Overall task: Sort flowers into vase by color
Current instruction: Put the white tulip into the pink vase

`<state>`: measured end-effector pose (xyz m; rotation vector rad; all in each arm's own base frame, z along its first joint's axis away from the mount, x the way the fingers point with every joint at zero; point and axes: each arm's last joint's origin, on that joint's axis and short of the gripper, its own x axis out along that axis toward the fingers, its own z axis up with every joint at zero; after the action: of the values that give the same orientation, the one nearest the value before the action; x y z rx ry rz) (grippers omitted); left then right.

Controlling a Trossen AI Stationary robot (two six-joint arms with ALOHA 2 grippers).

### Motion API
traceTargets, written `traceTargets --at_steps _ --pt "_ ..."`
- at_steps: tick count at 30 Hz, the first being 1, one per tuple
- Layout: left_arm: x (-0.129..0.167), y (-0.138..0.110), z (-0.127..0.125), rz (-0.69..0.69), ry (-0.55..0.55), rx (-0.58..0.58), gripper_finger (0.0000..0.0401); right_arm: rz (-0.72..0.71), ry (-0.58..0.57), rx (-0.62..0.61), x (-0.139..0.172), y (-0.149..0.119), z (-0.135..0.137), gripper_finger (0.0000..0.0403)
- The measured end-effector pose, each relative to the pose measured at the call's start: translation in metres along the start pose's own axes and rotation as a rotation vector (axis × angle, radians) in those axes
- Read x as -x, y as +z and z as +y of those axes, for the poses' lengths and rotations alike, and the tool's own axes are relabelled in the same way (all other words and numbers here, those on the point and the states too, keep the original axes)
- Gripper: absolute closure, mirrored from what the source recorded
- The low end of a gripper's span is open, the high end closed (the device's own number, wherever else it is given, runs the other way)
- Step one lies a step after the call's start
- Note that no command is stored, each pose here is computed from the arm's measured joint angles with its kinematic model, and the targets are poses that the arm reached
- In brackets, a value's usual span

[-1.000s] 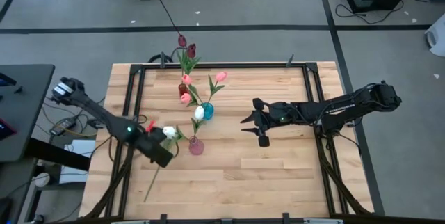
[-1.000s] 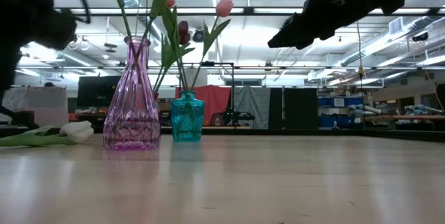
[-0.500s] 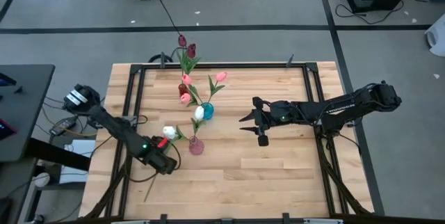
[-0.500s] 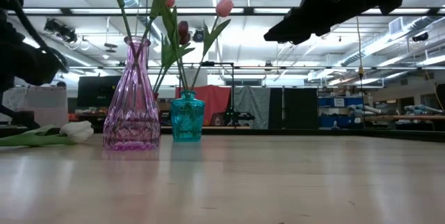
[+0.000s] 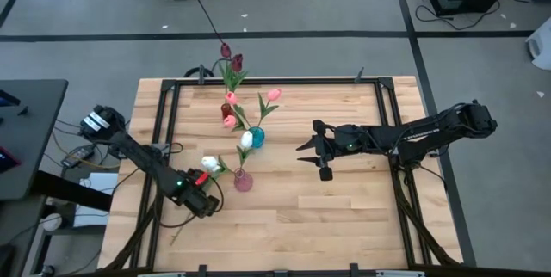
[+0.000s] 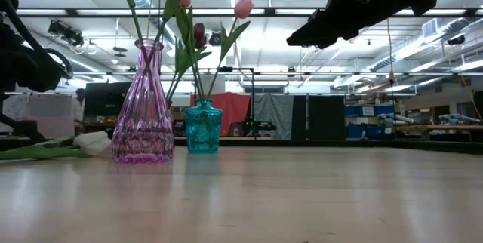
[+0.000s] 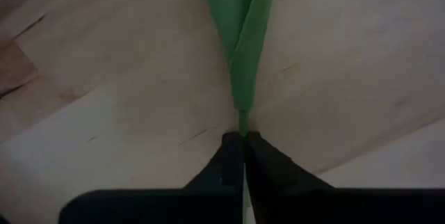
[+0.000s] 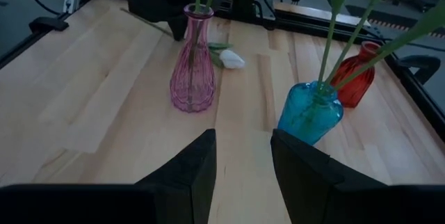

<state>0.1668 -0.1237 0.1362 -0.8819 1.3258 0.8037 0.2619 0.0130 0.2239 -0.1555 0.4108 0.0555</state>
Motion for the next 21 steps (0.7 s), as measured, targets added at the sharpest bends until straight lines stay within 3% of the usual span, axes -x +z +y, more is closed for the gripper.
traceTargets --at_steps 4,8,14,21 --pt "0.012 -0.002 -0.003 -0.070 -0.015 -0.025 0.0397 0.005 0.001 0.000 0.000 -0.001 0.000 0.0253" --pt "0.046 -0.001 -0.003 -0.203 -0.063 -0.042 0.0398 0.004 0.001 0.000 0.000 0.000 0.000 0.0253" --pt "0.095 0.004 0.008 -0.421 -0.146 -0.053 0.0400 0.002 0.001 -0.006 0.000 0.000 0.000 0.0253" --pt "0.128 0.011 0.020 -0.623 -0.214 -0.133 0.0400 0.017 0.003 -0.003 0.000 -0.002 0.000 0.0253"
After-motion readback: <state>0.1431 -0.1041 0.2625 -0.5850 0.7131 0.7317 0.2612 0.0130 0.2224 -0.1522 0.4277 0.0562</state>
